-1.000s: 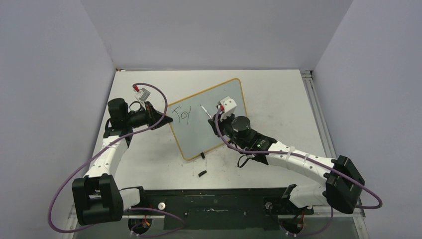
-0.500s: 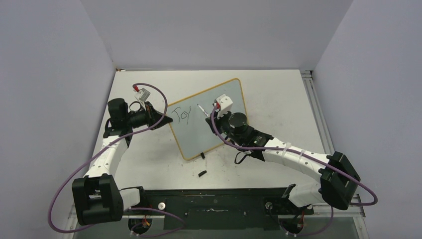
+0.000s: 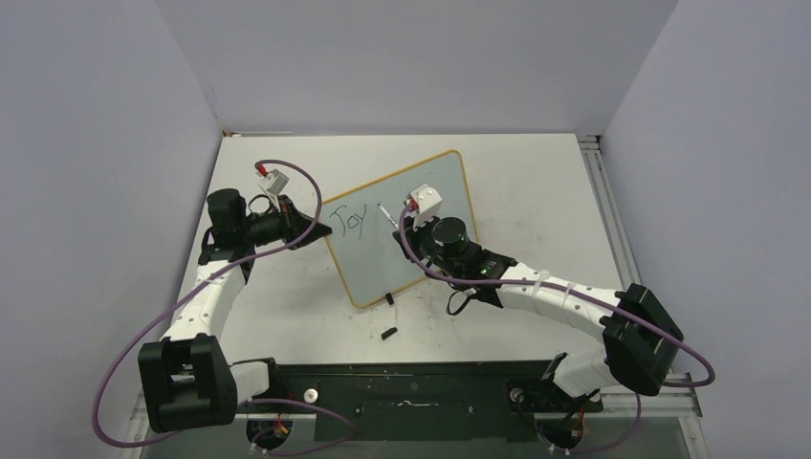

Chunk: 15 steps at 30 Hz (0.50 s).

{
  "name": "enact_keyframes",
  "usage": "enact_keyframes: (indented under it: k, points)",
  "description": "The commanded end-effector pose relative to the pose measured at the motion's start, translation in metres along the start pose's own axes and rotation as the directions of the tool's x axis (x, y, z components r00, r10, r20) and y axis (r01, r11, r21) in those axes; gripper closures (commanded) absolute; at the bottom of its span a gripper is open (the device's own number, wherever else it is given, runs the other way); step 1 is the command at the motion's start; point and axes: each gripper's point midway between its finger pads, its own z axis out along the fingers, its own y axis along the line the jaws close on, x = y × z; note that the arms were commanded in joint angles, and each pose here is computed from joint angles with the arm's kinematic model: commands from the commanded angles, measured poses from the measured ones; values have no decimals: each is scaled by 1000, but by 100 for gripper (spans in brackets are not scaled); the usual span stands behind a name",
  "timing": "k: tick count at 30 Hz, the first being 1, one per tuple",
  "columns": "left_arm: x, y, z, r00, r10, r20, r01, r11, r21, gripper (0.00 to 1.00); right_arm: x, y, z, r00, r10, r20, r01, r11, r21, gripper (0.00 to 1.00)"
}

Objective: Write a sentence on the whiteboard

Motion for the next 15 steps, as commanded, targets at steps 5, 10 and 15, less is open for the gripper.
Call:
enact_keyframes:
  k: [5,10,15]
  points:
    - [-17,-8,-3,998,67,22,-67,998,17,100,-1,-3,-4,999,41,16,-42,999,15,95]
    - [-18,-9,-4,997,70,24,-70,997,17,100,12,-1,-9,999,49,-13,-49,999,3,95]
    - [-18,-9,-4,997,70,24,-70,997,18,100,16,4,-11,999,42,-23,-43,999,-6,95]
